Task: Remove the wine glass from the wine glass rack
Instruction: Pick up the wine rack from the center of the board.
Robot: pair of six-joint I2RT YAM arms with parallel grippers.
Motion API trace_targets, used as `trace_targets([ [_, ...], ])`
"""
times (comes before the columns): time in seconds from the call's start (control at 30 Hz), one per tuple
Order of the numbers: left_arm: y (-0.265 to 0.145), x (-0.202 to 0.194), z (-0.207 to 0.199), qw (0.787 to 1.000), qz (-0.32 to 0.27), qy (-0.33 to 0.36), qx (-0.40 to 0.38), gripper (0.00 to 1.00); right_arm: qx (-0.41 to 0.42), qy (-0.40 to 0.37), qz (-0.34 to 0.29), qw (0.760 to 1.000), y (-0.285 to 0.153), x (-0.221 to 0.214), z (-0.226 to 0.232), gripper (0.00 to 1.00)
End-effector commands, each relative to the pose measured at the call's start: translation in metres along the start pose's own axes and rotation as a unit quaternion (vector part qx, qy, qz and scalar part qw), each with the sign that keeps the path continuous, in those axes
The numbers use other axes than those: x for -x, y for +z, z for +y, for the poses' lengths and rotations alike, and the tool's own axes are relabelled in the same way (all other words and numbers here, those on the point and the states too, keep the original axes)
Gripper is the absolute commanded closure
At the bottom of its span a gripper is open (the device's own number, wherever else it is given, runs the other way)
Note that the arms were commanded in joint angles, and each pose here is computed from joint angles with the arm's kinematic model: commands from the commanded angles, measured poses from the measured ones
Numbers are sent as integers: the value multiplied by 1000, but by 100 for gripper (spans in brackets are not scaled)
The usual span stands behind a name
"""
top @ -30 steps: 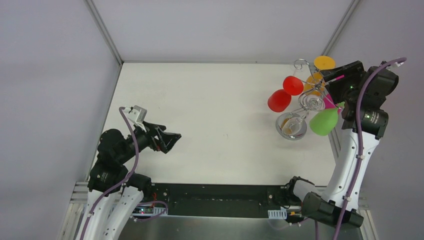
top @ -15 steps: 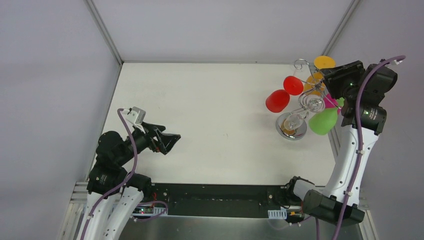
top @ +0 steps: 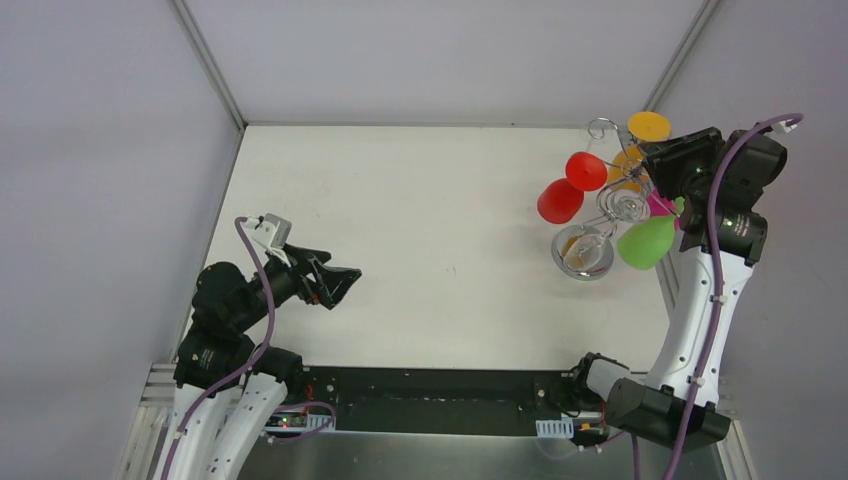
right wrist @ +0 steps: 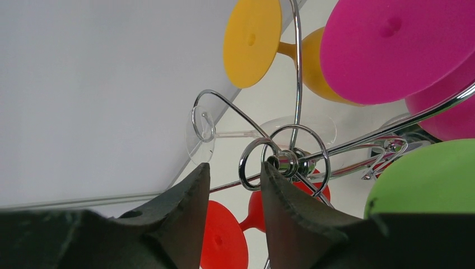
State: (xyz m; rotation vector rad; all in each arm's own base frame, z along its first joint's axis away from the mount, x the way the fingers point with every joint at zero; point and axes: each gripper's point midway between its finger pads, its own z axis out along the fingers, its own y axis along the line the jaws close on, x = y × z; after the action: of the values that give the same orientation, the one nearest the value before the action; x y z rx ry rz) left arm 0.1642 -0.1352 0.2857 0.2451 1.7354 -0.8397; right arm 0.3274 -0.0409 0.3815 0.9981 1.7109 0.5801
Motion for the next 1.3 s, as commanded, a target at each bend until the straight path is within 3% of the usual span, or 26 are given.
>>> trace_targets([
  [0.0,0,6,-2,1000,-12,16,-7,0,23,6,-17,1000,4,9,9,60],
  [0.67,1,6,-2,1000,-9,15,-6,0,30,28,-26,999,16,5,-1,79],
  [1.0,3,4,0,1000,-6,14,-4,0,33,32,-40,998,16,4,-7,100],
  [1.27,3,4,1,1000,-4,13,-3,0,55,38,-51,996,12,7,1,100],
])
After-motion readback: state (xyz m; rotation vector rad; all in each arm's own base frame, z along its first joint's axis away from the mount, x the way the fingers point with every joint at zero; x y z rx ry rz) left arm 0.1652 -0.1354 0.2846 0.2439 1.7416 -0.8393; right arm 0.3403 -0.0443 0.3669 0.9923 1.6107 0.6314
